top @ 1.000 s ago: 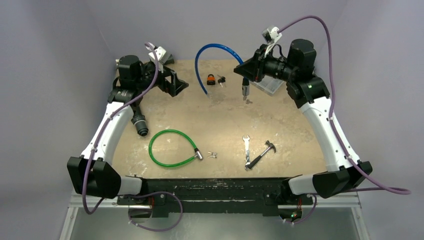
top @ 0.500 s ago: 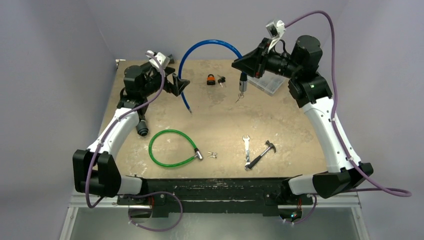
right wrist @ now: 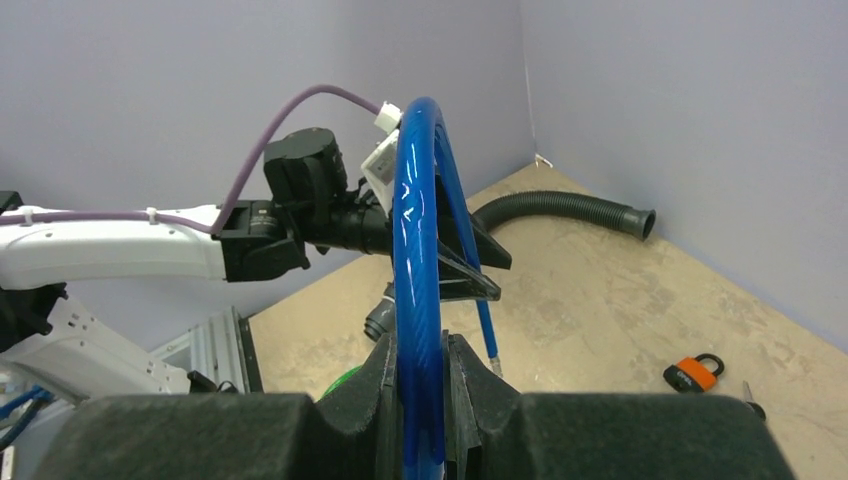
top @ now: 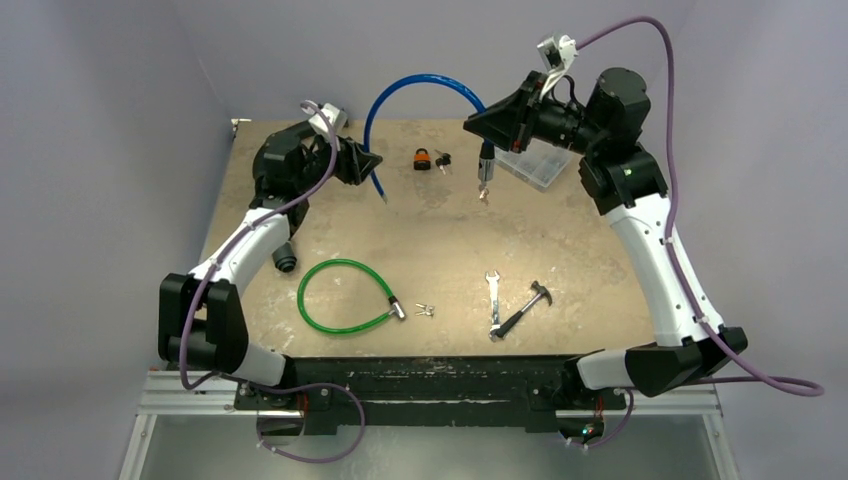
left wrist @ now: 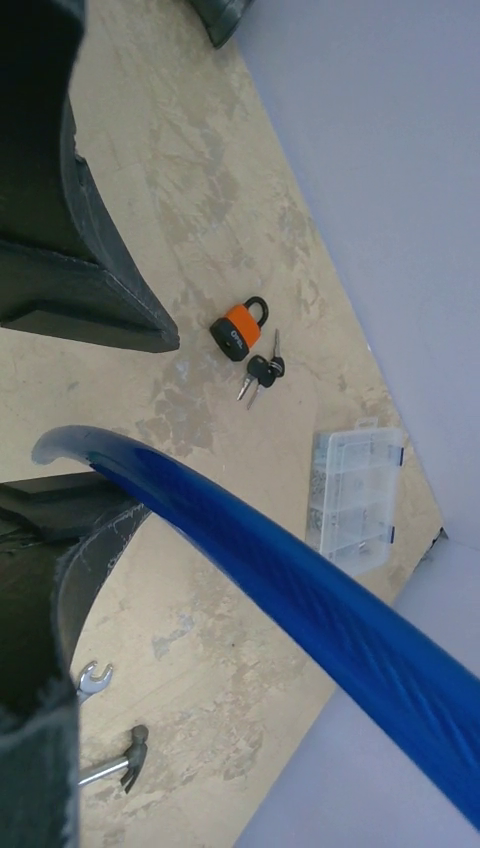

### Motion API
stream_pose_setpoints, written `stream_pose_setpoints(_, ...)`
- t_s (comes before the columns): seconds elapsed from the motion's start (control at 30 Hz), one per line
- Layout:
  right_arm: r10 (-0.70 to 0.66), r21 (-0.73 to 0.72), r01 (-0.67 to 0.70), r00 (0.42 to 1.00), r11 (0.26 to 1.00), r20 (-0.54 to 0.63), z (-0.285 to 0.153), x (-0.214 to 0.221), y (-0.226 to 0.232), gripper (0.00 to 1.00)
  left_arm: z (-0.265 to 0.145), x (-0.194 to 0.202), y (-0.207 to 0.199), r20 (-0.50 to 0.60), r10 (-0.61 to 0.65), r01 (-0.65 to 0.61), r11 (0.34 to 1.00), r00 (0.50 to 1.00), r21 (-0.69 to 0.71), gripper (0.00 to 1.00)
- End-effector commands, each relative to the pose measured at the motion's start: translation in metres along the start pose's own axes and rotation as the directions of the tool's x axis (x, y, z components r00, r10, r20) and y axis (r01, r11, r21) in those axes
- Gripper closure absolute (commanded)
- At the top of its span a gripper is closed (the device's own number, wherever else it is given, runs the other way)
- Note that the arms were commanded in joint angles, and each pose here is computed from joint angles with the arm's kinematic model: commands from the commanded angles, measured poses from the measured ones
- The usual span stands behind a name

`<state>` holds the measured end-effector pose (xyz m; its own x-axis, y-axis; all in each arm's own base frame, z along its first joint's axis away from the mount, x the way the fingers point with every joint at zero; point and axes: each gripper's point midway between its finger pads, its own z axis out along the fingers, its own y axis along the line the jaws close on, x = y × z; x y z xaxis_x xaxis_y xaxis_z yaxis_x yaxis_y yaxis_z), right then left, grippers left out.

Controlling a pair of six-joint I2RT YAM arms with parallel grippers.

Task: Lock with the key
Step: Lock the lock.

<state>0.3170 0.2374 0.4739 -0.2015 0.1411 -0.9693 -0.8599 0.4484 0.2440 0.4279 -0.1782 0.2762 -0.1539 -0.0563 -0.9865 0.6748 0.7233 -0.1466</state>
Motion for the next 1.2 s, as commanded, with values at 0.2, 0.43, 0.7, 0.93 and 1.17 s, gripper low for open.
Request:
stream_pose_setpoints(0.2,-0.082,0.011,0.082,0.989,0.997,0.126,-0.006,-0.043,0.008,1.0,0.006,-0.004,-0.002,0.037,-0.145,0.145,0.989,0.989,-0.001,0.98)
stream_pose_setpoints(0.43,-0.037,0.159,0.002,0.975,0.987,0.217,-0.002,-0.028,-0.032,1.0,0.009,-0.095,-0.034,0.166,-0.505,0.484,0.861,0.847,0.154,1.0)
stream_pose_setpoints(0.7,0.148,0.274,-0.254,0.923,0.928,0.354,0.01,-0.015,-0.083,1.0,0.014,-0.164,-0.037,0.297,-0.654,0.637,0.752,0.695,0.166,1.0)
stream_pose_setpoints(0.93,0.339,0.247,-0.463,0.844,0.851,0.416,0.02,0.007,-0.101,1.0,0.018,-0.199,-0.064,0.34,-0.682,0.625,0.73,0.647,0.276,1.0)
stream_pose_setpoints(1.17,0.363,0.243,-0.504,0.815,0.829,0.452,0.021,0.006,-0.107,1.0,0.018,-0.218,-0.083,0.337,-0.697,0.598,0.716,0.633,0.359,1.0)
